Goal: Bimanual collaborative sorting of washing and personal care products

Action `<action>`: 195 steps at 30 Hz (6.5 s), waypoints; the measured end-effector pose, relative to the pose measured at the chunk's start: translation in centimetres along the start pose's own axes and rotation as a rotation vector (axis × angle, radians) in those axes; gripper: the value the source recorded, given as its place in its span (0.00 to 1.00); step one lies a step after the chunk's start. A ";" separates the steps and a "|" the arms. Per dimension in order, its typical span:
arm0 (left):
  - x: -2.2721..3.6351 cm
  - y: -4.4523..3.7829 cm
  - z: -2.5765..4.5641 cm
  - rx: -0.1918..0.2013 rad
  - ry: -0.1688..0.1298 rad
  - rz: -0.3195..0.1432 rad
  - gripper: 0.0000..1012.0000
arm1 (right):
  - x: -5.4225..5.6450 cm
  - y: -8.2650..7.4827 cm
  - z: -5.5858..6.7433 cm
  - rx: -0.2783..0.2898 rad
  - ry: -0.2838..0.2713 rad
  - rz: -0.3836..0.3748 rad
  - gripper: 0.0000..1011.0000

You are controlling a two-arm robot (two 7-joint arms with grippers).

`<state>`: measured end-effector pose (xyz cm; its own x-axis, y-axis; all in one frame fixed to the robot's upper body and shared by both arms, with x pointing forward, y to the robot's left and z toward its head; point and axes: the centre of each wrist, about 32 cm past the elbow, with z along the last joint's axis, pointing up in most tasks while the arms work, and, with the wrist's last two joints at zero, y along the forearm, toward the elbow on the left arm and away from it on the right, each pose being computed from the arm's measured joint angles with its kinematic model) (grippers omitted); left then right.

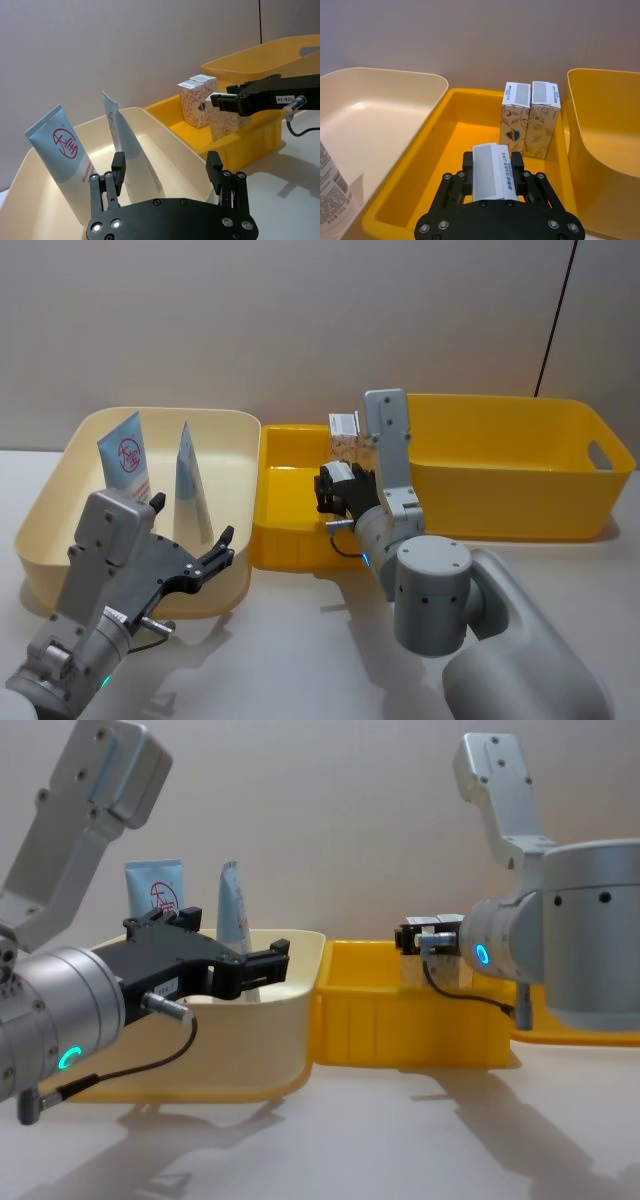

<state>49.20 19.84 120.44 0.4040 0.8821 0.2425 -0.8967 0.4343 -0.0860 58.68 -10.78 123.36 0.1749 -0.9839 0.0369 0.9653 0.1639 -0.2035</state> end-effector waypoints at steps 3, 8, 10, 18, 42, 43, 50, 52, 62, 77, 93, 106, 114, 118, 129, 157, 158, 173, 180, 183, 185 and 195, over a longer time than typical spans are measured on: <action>0.00 0.00 0.00 0.000 0.000 0.000 0.99 | 0.0 0.0 0.0 -0.001 0.000 0.000 0.43; 0.00 0.00 0.00 0.000 0.000 0.000 0.99 | 0.0 0.0 0.0 -0.001 0.001 -0.001 0.43; 0.00 0.00 0.00 0.000 0.000 0.000 0.99 | 0.0 0.0 0.0 0.002 0.002 -0.001 0.43; 0.00 0.00 0.00 0.000 0.000 0.000 0.99 | 0.3 -0.2 0.6 0.066 0.022 0.024 0.43; 0.00 0.00 0.00 0.000 0.000 0.000 0.99 | 2.8 -0.6 5.6 0.407 0.075 0.024 0.43; 0.00 0.00 0.00 0.000 0.000 0.000 0.99 | 3.1 -0.6 5.9 0.432 0.072 0.010 0.43; 0.00 0.00 0.00 0.000 0.000 0.000 0.99 | 4.4 -0.6 7.1 0.515 0.055 -0.058 0.43; 0.00 0.00 0.00 0.000 0.000 0.000 0.99 | 4.9 -0.6 7.4 0.539 0.047 -0.086 0.43; 0.00 0.00 0.00 0.000 0.000 0.000 0.99 | 7.4 -0.7 8.3 0.613 0.006 -0.224 0.43; 0.00 0.00 0.00 0.000 0.000 0.000 0.99 | 11.9 -0.9 8.4 0.646 -0.062 -0.459 0.43; 0.00 0.00 0.00 0.000 0.000 0.000 0.99 | 13.7 -1.0 8.2 0.637 -0.091 -0.538 0.43; 0.00 0.00 0.00 0.000 0.000 0.000 0.99 | 11.7 -0.6 8.5 0.529 -0.081 -0.436 0.43; 0.00 0.00 0.00 0.000 0.000 0.000 0.99 | 10.1 0.2 8.9 0.418 -0.087 -0.393 0.43; 0.00 0.00 0.00 0.000 0.000 0.000 0.99 | 9.6 0.9 9.0 0.373 -0.092 -0.387 0.43; 0.00 0.00 0.00 0.000 0.000 0.000 0.99 | 8.2 3.6 8.9 0.250 -0.120 -0.410 0.43; 0.04 -0.03 0.06 0.003 -0.002 0.000 0.99 | 7.3 6.2 7.4 0.227 -0.151 -0.462 0.99; 0.06 -0.06 0.10 0.004 -0.003 0.000 0.99 | 7.3 6.2 7.4 0.227 -0.152 -0.463 0.99; 2.04 -2.50 1.81 0.067 -0.073 -0.027 0.99 | 7.2 6.4 7.3 0.227 -0.154 -0.467 0.99; 2.98 -4.13 2.07 0.095 -0.085 -0.043 0.99 | 7.2 6.4 7.3 0.227 -0.155 -0.467 0.99; 3.31 -4.81 2.09 0.104 -0.085 -0.046 0.99 | 7.2 6.4 7.3 0.226 -0.155 -0.467 0.99; 3.54 -5.26 2.03 0.112 -0.084 -0.047 0.99 | 7.2 6.4 7.3 0.227 -0.155 -0.467 0.99; 4.26 -6.62 1.63 0.136 -0.071 -0.034 0.99 | 7.2 6.5 7.3 0.227 -0.155 -0.468 0.99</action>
<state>56.56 20.42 123.62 0.4254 0.8498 0.3111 -0.9007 0.4312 0.0537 67.58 -16.25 129.43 -0.2733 -0.9364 0.2200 0.9617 -0.2608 0.0847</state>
